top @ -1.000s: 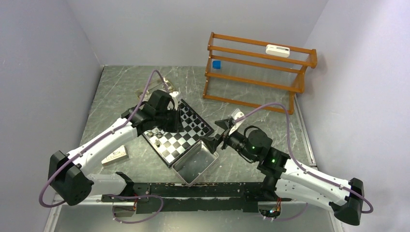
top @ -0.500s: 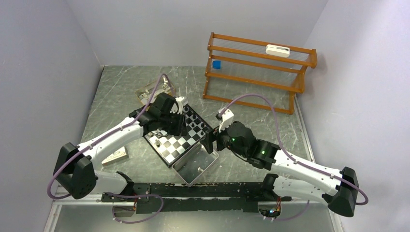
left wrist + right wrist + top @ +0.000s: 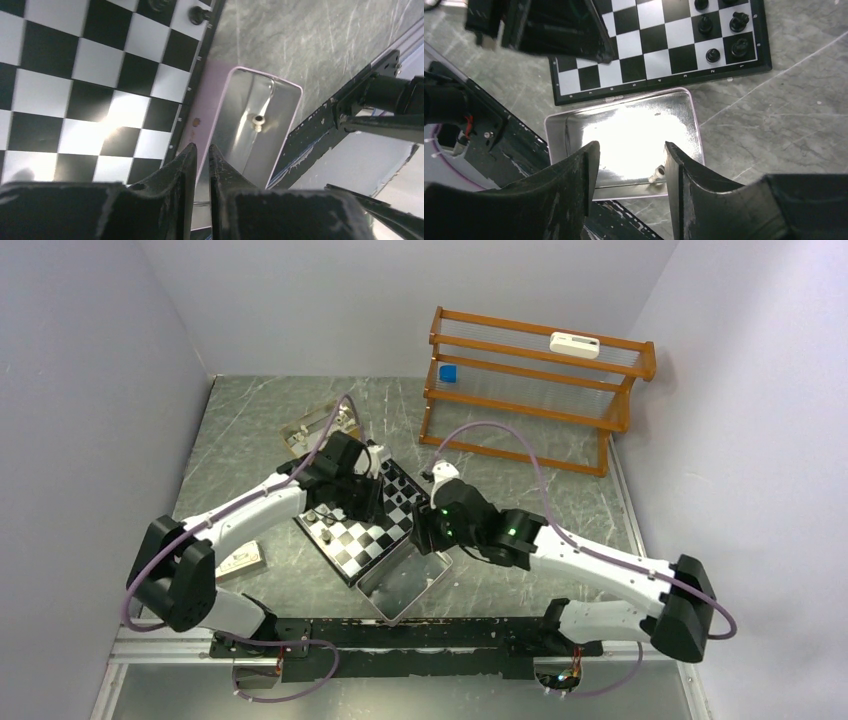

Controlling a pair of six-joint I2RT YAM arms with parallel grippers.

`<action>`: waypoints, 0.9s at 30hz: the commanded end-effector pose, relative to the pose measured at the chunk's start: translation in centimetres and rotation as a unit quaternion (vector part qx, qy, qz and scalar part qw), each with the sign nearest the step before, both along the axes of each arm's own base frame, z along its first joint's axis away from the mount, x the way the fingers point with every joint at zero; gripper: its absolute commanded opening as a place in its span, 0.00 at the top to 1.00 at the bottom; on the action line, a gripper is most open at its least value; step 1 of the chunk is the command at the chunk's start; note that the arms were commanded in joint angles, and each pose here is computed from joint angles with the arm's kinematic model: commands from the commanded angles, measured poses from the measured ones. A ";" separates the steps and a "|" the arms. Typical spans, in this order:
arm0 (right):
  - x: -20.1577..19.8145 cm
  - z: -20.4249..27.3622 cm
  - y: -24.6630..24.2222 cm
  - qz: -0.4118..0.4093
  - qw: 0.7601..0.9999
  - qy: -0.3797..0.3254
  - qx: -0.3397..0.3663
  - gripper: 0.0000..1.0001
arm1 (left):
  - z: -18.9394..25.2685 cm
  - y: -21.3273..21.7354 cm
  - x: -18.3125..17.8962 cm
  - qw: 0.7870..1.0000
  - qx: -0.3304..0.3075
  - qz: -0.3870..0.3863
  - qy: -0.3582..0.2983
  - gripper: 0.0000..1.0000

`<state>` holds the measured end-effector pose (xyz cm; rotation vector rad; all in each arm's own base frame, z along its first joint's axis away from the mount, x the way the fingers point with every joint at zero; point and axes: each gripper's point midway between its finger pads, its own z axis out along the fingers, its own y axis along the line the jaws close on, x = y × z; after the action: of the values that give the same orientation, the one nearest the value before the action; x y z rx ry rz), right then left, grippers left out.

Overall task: Set up the chess pieces on the board
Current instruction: Place the chess piece on the chessboard.

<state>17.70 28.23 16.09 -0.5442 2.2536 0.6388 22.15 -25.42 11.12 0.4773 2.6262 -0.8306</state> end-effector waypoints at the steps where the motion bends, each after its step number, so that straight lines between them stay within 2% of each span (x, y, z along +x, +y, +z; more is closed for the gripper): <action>1: -0.5 -1.7 1.0 0.031 0.998 0.029 -0.041 0.47 | 0.1 1.2 1.5 0.998 -0.048 0.003 0.027 0.80; 6: -0.2 -3.9 1.6 0.061 0.992 0.039 -0.100 0.52 | 0.7 3.6 5.1 0.998 -0.056 0.037 0.000 0.79; 11: -0.8 -6.9 1.1 0.097 0.979 0.068 -0.167 0.53 | 0.1 4.6 6.9 0.995 -0.079 0.068 -0.009 0.80; 20: -2.1 -10.4 -0.2 0.124 0.952 0.131 -0.249 0.52 | -1.8 4.6 6.8 0.996 -0.066 0.052 0.017 0.81; 27: -3.1 -11.3 -0.5 0.129 0.947 0.154 -0.252 0.49 | -2.5 4.6 6.6 0.997 -0.061 0.046 0.029 0.80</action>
<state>15.41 27.66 4.77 -1.0291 2.6608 0.2573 28.55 -20.43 8.20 0.2538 2.6293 -0.9400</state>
